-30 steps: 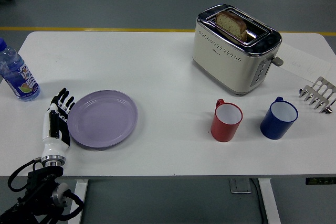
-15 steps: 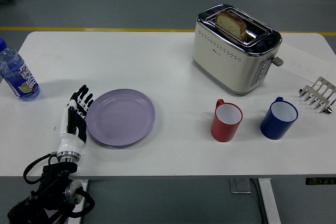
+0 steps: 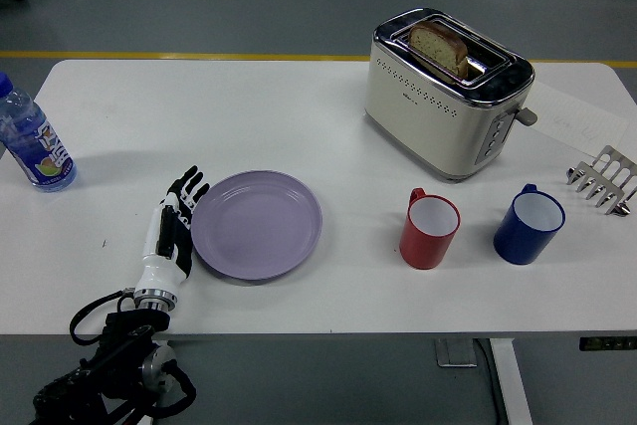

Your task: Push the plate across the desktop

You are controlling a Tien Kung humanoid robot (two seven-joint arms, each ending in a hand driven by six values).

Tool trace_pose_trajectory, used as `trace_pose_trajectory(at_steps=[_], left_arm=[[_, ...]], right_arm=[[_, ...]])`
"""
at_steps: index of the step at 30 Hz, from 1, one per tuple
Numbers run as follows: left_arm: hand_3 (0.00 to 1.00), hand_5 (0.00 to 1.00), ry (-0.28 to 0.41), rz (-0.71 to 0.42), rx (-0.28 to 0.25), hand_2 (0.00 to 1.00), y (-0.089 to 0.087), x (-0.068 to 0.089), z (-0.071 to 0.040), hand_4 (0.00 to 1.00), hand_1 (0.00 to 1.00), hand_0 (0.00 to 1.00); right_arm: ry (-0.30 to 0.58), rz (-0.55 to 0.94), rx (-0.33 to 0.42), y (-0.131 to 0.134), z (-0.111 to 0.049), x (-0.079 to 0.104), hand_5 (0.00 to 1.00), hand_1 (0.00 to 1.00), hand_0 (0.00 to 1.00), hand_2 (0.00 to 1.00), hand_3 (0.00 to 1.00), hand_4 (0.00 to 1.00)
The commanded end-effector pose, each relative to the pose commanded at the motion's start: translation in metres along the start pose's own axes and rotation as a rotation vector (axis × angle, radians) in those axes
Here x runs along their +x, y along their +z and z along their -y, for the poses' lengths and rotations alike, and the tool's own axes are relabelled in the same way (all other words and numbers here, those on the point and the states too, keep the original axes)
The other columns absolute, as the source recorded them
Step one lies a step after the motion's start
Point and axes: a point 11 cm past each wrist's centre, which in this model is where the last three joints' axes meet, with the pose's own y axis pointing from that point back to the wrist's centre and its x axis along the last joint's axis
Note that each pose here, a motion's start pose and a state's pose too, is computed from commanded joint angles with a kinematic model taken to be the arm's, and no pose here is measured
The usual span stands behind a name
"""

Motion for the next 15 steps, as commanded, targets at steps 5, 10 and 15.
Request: trace_pose_trajectory(at_steps=[5, 10, 15], left_arm=[[0.901, 0.981, -0.031, 0.003, 0.015, 0.940, -0.003, -0.011, -0.001, 0.470, 0.915, 0.909], [0.901, 0.981, -0.060, 0.006, 0.027, 0.940, -0.006, -0.022, 0.000, 0.470, 0.915, 0.909], [0.906, 0.977, -0.089, 0.011, 0.050, 0.940, -0.012, -0.034, 0.000, 0.468, 0.914, 0.908]], right_arm=[[0.002, 0.000, -0.003, 0.002, 0.001, 0.001, 0.256, 0.482, 0.518, 0.597, 0.545, 0.209], [0.002, 0.000, -0.003, 0.002, 0.001, 0.001, 0.256, 0.482, 0.518, 0.597, 0.545, 0.209], [0.003, -0.001, -0.005, 0.003, 0.001, 0.002, 0.256, 0.482, 0.518, 0.597, 0.546, 0.209]])
